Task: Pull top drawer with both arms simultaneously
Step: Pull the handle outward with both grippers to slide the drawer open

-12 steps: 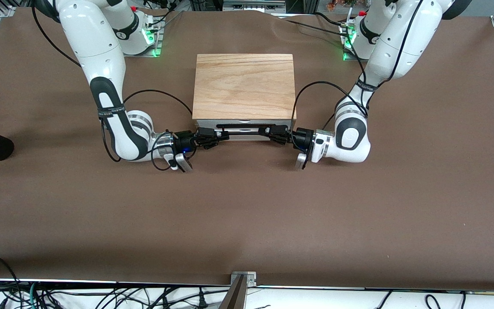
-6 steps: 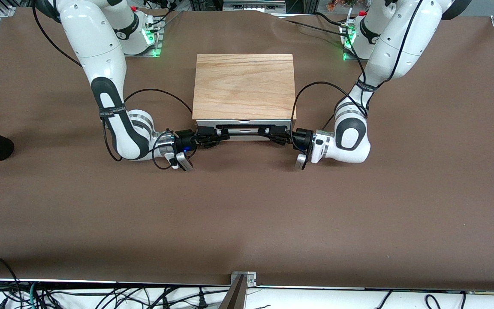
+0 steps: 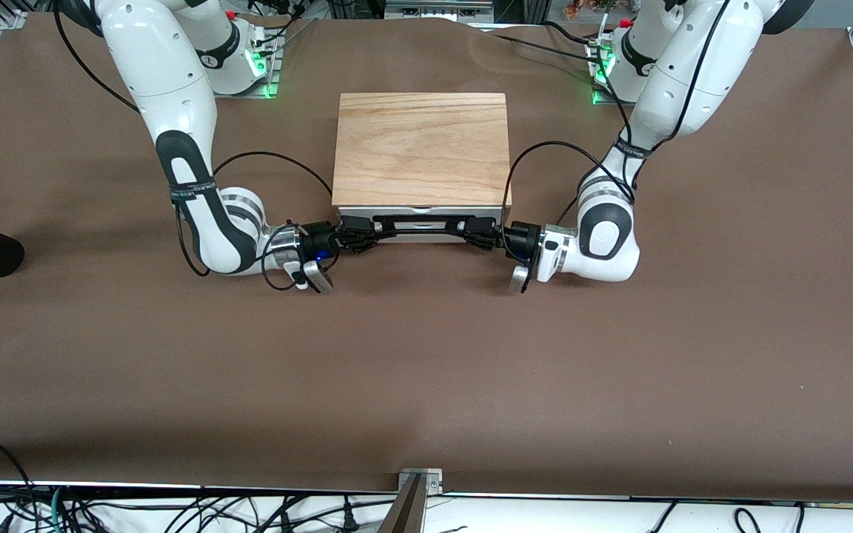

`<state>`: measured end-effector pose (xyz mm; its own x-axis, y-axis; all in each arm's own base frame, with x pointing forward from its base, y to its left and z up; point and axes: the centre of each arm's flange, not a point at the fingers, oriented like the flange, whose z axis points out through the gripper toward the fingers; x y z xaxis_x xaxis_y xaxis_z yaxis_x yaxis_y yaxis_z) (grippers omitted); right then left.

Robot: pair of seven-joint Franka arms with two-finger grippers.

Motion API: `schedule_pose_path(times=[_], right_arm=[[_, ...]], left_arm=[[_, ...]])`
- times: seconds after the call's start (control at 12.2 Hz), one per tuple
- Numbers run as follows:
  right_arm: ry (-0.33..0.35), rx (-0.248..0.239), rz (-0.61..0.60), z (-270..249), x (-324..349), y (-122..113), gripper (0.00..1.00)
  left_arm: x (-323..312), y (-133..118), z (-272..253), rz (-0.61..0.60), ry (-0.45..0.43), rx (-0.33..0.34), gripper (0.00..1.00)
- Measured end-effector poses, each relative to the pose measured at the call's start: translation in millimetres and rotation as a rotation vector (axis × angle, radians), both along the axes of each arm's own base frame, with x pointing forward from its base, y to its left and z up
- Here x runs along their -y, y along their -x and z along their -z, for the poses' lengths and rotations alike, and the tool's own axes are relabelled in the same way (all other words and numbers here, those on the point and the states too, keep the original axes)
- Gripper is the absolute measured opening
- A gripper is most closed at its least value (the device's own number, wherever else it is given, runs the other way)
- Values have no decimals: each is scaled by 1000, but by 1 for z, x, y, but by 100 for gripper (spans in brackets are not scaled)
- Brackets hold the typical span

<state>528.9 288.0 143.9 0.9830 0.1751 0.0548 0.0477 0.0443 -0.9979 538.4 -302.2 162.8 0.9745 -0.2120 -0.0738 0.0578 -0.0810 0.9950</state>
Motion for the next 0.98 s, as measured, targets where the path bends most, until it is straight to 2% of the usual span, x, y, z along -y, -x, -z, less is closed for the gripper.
schedule_pose_path(times=[0.16,0.25,0.49,0.74,0.98], right_arm=[[-1,-7,-1,1,-1,6,26],[0,-12,2,1,-1,5,17],[2,-10,11,0,0,3,18],[10,5,22,-5,1,-7,18],[41,8,30,-9,1,-27,18]], left_arm=[[0,-1,-1,0,-3,-6,19],[1,-2,-1,1,-3,-5,19],[2,-8,-1,8,-3,-11,19],[2,-18,-4,2,-4,-12,19],[2,-38,-8,3,-22,-22,19]])
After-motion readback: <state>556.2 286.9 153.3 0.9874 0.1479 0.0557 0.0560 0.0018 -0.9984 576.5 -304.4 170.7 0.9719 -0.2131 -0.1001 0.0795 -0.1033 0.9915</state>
